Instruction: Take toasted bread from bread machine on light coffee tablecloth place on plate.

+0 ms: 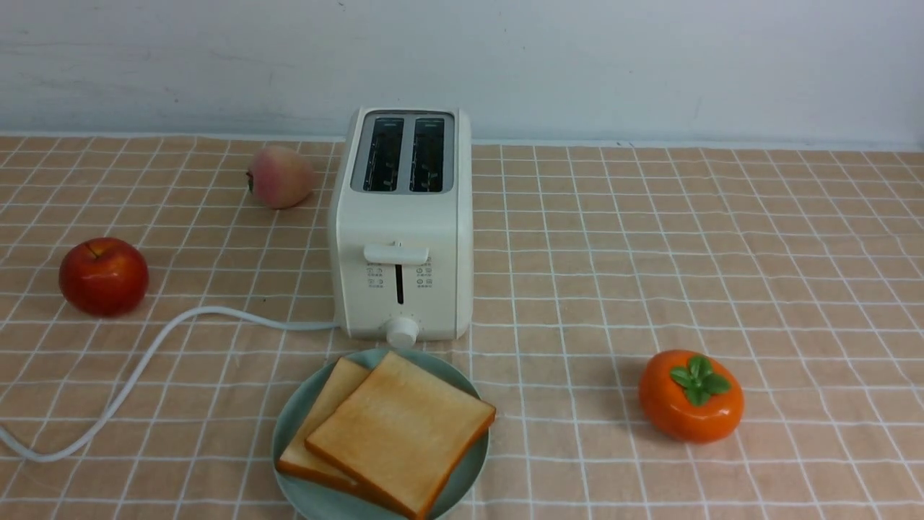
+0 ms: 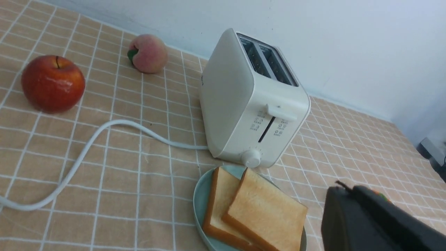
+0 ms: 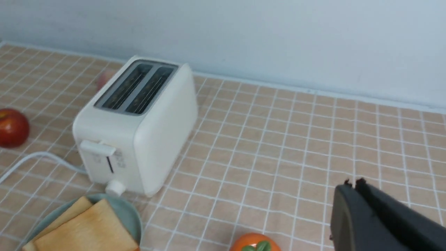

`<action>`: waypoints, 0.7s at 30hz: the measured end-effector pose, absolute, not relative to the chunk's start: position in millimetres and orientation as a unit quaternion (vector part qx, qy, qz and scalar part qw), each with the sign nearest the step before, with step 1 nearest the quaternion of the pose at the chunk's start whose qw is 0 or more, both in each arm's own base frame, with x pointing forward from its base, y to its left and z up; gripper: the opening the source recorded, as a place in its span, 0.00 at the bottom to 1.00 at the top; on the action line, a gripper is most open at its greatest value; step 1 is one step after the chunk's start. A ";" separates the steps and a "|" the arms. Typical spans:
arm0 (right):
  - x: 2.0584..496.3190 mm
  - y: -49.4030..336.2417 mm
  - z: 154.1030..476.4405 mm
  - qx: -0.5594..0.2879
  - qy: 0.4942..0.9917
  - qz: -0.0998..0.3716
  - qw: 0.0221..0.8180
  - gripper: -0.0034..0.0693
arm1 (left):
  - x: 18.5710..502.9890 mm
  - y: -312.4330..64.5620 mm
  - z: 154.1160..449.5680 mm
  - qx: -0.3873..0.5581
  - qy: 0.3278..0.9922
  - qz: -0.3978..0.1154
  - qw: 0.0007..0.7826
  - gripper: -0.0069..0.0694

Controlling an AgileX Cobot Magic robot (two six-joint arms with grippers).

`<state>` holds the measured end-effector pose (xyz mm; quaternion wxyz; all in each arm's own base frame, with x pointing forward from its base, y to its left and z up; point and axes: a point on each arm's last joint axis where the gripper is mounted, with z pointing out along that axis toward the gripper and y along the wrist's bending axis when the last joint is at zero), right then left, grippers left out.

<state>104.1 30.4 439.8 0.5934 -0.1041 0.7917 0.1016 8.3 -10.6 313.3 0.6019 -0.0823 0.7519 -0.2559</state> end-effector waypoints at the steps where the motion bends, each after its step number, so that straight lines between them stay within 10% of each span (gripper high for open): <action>1: 96.2 26.4 420.4 -0.082 0.784 0.104 0.606 0.04 | 11.2 -10.9 310.1 -0.084 0.749 -0.256 0.605 0.07; 10: 78.0 18.8 331.3 -0.046 0.757 0.113 0.642 0.05 | 27.4 -12.3 290.0 -0.092 0.733 -0.259 0.622 0.07; 21: 74.5 17.5 321.6 -0.041 0.729 0.117 0.673 0.06 | 37.3 -12.3 279.3 -0.098 0.705 -0.265 0.651 0.08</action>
